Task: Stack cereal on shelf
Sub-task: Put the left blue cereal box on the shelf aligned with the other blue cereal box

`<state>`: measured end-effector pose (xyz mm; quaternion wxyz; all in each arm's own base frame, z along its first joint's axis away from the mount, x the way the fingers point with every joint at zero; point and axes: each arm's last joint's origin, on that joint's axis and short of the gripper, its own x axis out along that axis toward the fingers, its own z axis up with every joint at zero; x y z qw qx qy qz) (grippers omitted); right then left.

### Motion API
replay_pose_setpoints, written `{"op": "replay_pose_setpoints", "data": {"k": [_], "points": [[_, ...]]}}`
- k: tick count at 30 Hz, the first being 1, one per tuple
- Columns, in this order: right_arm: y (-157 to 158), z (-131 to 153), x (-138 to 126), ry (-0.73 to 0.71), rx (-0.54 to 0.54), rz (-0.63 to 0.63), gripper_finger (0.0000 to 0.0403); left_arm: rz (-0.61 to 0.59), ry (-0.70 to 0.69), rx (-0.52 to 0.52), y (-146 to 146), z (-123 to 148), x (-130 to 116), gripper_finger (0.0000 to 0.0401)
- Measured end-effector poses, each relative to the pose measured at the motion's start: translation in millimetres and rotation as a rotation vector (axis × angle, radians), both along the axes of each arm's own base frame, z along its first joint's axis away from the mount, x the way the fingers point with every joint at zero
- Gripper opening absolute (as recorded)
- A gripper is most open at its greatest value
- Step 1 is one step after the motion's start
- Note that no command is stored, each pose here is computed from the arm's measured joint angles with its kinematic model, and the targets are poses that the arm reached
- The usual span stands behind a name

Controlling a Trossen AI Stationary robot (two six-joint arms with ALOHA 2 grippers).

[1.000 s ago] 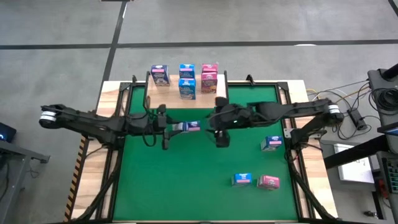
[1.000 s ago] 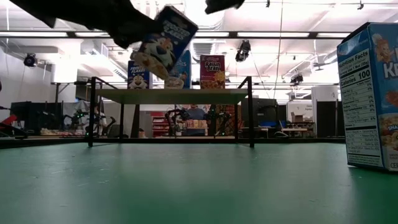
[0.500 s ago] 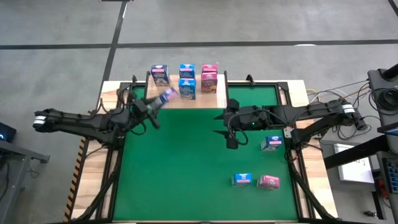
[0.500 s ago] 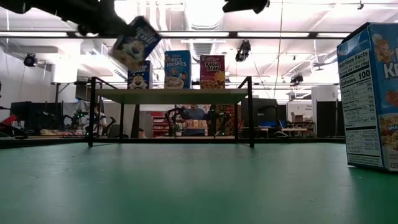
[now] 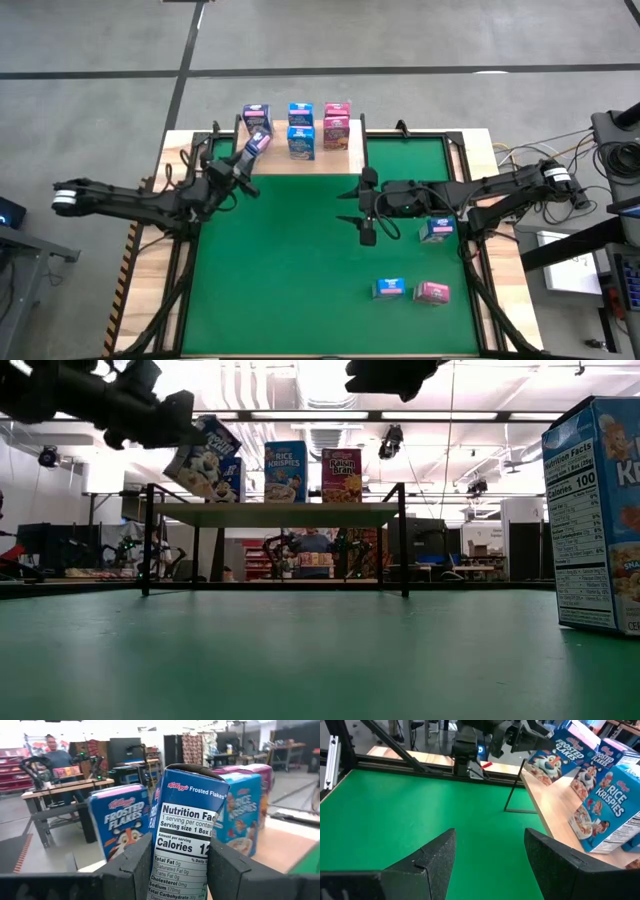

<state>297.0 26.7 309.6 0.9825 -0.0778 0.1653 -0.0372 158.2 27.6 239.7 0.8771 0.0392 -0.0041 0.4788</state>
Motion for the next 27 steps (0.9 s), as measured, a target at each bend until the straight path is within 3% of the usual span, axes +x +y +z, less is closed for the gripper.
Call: {"op": "replay_pose_setpoints", "data": {"k": [11,27], "points": [[1.0,-6.5,4.6,-0.006,0.01,-0.002,0.0224,0.03,-0.119,0.008,4.7,-28.0,-5.9,0.0152],[1.0,-6.0,4.8,-0.013,0.01,-0.002,0.0224,0.12,-0.08,-0.01,6.4,-34.7,-0.9,0.0231]]}}
